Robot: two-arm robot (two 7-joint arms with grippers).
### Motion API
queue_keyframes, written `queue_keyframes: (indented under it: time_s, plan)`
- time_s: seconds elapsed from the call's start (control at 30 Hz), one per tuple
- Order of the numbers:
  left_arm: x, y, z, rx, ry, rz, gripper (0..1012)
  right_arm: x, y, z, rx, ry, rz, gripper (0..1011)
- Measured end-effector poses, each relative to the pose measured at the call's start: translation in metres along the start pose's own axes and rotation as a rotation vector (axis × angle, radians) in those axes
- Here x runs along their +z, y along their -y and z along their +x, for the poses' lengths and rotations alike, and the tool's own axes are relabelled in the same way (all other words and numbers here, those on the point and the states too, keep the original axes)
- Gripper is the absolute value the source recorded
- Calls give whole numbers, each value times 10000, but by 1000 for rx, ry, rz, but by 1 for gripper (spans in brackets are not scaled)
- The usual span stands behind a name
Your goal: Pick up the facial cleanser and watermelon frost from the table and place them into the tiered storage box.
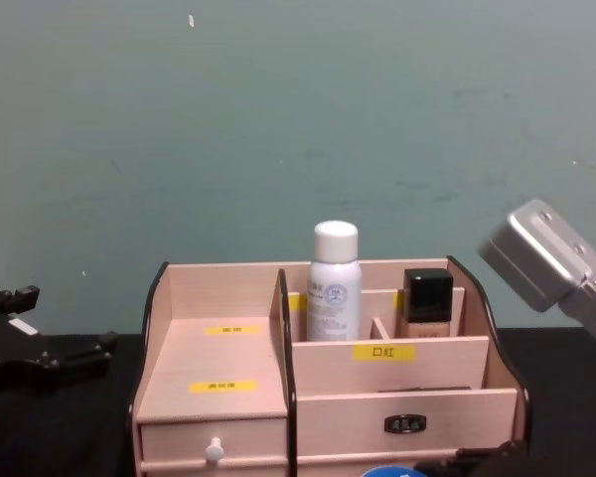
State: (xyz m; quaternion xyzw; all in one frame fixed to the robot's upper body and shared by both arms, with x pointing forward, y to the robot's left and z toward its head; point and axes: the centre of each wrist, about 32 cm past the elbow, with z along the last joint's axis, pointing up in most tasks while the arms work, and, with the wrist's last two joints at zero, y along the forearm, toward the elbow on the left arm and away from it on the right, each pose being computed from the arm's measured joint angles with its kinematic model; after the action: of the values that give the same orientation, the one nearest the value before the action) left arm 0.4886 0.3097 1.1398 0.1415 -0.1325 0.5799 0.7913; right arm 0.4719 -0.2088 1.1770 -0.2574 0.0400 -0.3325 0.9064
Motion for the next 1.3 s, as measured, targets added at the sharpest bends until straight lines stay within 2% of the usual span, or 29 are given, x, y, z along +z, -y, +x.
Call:
queue_keyframes:
  time_s: [0.47, 0.73, 1.07, 1.3]
  plan:
    - [0, 0, 0, 0, 0, 0, 1010, -9, 20, 23, 14, -13, 11, 719]
    - [0, 0, 0, 0, 0, 0, 1010, 53, 80, 48, 24, -11, 42, 719]
    - [0, 0, 0, 0, 0, 0, 1010, 263, 191, 15, 55, 13, 106, 719]
    - [0, 0, 0, 0, 0, 0, 1010, 413, 185, -50, 95, 27, 133, 719]
